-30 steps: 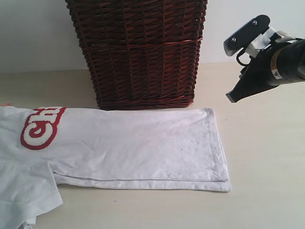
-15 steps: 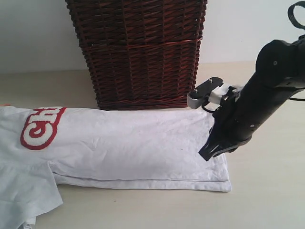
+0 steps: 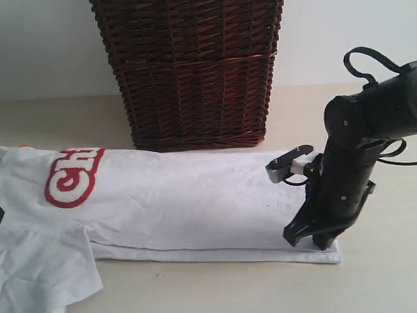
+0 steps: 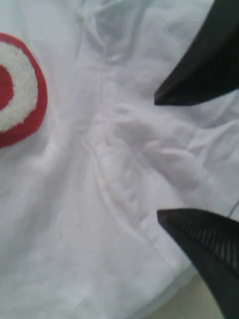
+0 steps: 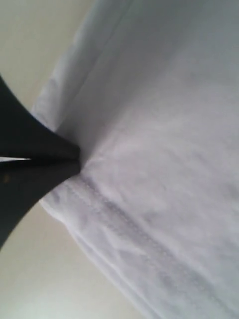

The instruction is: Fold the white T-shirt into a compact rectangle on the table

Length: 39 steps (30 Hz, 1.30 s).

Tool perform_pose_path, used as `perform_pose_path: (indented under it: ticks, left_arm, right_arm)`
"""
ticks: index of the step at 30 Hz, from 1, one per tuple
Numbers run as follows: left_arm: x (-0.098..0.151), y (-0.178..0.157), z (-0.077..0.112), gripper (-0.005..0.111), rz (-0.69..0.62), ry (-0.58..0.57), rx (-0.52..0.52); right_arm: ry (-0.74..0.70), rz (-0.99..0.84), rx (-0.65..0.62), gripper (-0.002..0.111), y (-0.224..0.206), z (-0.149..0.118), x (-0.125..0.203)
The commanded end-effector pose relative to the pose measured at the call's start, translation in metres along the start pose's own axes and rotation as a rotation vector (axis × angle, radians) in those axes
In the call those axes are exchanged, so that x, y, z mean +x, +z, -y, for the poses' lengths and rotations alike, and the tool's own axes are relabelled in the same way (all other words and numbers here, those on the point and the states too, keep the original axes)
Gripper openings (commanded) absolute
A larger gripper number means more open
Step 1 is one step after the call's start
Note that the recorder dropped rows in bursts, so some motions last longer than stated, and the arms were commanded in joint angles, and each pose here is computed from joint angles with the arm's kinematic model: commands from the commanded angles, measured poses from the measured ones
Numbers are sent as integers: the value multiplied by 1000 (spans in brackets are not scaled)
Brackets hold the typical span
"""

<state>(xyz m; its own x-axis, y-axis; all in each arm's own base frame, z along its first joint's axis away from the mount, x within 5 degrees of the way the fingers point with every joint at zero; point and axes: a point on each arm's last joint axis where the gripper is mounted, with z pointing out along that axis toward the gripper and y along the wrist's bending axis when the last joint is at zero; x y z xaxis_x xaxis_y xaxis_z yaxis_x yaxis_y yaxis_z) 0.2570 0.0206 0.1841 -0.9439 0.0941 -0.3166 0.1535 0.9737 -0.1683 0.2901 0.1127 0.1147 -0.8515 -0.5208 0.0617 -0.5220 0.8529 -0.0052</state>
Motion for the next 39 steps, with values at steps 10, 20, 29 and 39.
perform_pose_path:
  ticks: [10, 20, 29, 39]
  left_arm:
    - [-5, 5, 11, 77, 34, 57, -10]
    - [-25, 27, -5, 77, 105, -111, -71]
    - [-45, 60, -49, 77, 67, -317, -65]
    - [-35, 113, -58, 77, -58, -337, -1]
  right_arm:
    - [149, -130, 394, 0, 1, 34, 18]
    - [118, 239, 117, 17, -87, 11, -4]
    - [72, 569, -50, 38, -169, -11, 20]
    - [19, 619, -156, 38, -177, -22, 22]
